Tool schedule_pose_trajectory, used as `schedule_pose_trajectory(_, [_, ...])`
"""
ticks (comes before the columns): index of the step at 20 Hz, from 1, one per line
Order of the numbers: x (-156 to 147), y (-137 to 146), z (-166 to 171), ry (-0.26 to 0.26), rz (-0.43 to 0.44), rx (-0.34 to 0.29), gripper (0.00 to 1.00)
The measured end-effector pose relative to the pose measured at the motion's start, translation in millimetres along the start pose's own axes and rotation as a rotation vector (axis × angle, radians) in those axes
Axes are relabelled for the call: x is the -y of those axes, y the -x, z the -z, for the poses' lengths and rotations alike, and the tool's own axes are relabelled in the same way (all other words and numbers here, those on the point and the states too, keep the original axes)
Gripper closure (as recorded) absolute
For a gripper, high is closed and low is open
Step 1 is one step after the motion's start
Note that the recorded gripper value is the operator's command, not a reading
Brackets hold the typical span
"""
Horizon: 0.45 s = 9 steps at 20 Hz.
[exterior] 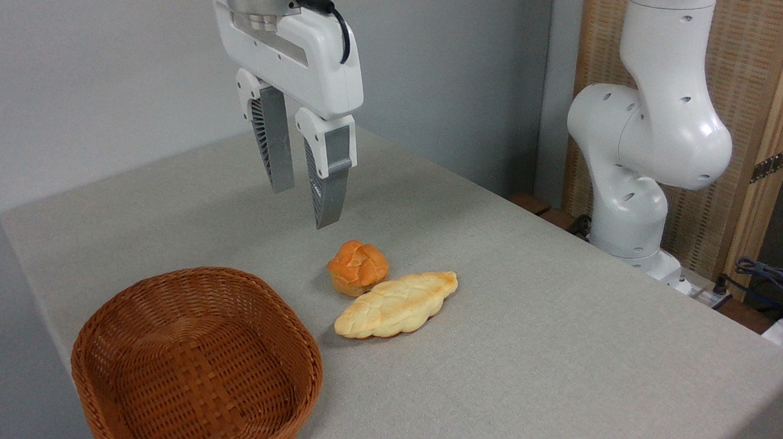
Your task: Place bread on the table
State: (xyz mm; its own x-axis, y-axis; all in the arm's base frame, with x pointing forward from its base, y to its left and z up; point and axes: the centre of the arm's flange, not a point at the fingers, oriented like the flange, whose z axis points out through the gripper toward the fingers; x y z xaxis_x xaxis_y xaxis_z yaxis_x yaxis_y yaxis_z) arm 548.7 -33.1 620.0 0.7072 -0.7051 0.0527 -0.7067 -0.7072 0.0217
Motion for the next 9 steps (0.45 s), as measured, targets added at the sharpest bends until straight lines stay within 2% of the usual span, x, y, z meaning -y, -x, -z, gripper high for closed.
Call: schedule_pose_trajectory(9, [-0.5,4.3,4.2,0.001,0.005,0.001,0.00])
